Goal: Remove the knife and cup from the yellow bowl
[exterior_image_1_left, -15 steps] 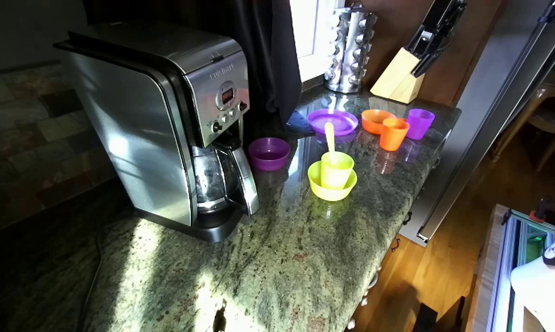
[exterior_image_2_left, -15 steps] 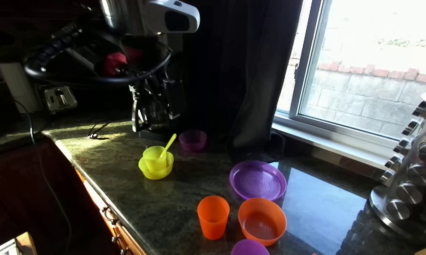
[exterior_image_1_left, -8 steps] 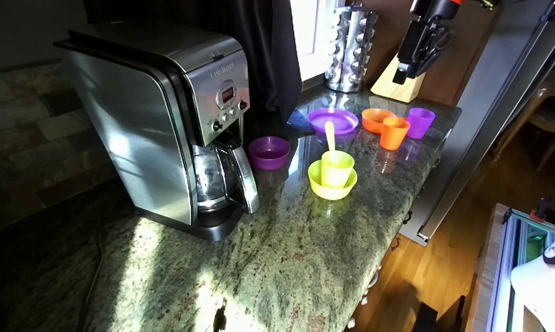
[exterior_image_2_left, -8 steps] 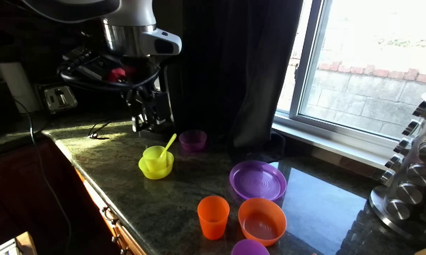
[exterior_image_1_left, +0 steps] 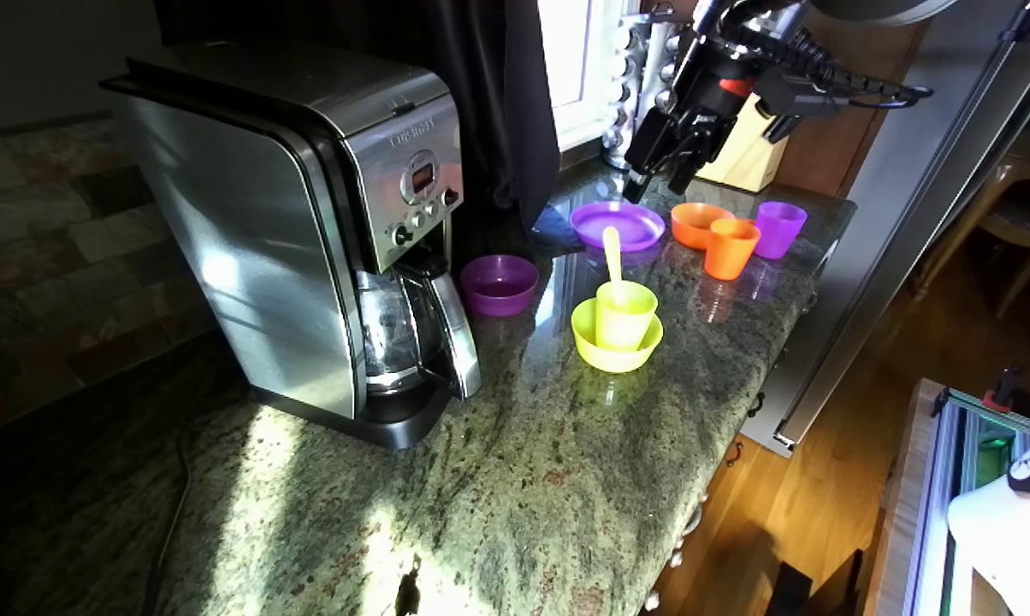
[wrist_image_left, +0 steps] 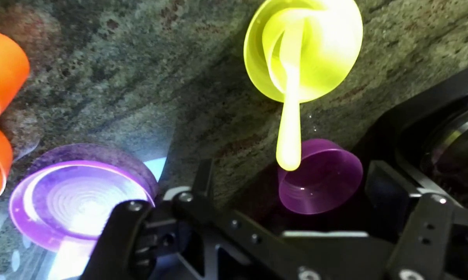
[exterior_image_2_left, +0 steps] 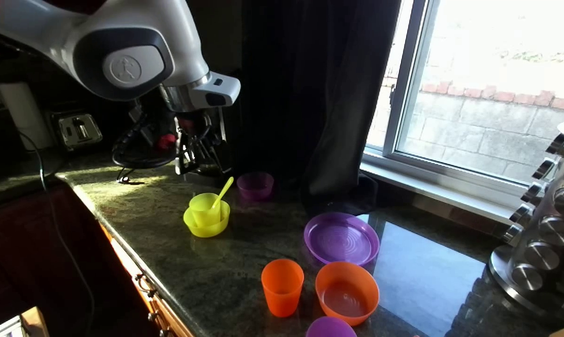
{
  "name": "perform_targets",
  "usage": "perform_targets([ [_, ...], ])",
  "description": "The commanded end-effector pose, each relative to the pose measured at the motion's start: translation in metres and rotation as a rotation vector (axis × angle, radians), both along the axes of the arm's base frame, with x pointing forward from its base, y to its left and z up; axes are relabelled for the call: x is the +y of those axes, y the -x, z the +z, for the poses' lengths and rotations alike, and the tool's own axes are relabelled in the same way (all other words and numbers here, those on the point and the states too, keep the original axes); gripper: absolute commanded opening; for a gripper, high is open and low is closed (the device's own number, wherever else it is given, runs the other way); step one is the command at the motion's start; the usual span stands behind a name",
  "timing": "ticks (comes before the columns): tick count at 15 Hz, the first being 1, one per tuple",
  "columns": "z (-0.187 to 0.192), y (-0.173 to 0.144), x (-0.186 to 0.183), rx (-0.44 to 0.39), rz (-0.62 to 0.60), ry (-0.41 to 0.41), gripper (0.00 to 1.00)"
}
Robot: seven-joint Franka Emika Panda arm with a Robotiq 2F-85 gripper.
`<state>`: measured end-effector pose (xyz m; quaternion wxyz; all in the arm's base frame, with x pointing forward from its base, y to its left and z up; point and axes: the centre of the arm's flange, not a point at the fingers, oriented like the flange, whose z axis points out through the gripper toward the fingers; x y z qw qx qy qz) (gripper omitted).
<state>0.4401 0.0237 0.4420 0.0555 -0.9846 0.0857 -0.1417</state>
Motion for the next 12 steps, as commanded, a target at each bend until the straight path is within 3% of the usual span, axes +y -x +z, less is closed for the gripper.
perform_targets([
  [1,-0.032,-0.011,0.012,-0.041,-0.089,-0.004,1.00],
  [7,-0.062,-0.017,0.027,-0.005,-0.125,0.005,1.00],
  [12,-0.050,-0.019,0.021,-0.017,-0.105,-0.011,1.00],
])
